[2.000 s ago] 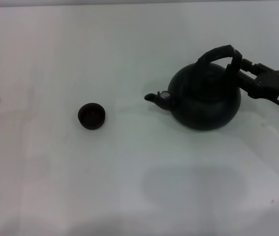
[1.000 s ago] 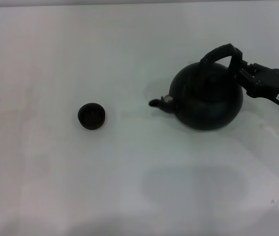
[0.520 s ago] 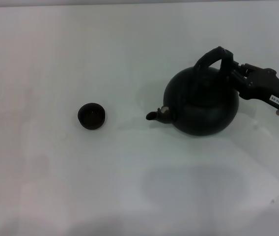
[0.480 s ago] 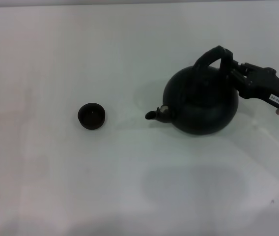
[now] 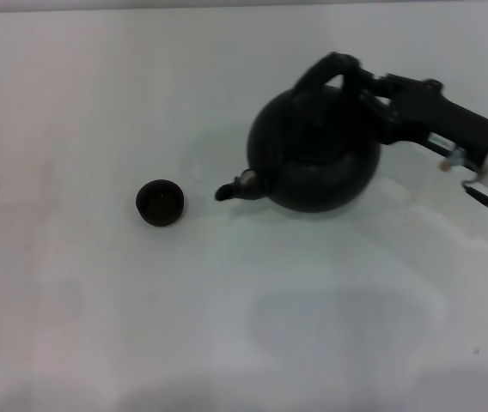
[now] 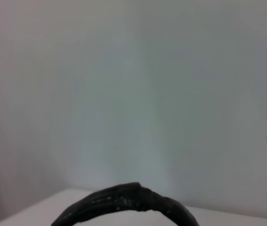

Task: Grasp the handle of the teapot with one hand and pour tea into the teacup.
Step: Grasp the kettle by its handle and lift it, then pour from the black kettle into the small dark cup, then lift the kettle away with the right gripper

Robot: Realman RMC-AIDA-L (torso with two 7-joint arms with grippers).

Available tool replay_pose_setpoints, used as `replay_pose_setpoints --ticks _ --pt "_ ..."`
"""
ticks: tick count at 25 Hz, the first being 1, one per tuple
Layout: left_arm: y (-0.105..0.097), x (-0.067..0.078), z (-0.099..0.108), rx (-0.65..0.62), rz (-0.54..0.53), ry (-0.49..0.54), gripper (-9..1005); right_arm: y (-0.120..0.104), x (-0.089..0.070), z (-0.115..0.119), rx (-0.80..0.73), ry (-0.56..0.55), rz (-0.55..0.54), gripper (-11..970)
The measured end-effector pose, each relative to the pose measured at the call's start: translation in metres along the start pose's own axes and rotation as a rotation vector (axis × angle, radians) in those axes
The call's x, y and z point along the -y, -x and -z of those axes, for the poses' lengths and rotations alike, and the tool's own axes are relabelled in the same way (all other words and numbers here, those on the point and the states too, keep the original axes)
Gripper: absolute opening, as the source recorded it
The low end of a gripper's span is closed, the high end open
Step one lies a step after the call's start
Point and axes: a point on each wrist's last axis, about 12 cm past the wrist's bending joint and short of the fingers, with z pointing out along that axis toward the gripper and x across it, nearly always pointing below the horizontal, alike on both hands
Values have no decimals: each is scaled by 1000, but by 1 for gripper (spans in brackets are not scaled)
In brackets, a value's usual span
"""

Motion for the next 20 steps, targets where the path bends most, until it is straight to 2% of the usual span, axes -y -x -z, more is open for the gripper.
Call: replay_pose_setpoints --ticks 3,9,20 --pt "-3 0 7 -21 -5 -12 861 8 -8 -20 -35 10 57 194" --pt "-10 4 19 -66 -20 -62 861 21 -19 -41 -51 9 120 194" --pt "-13 9 20 -78 -14 -90 862 36 -32 -68 -91 -26 292 189"
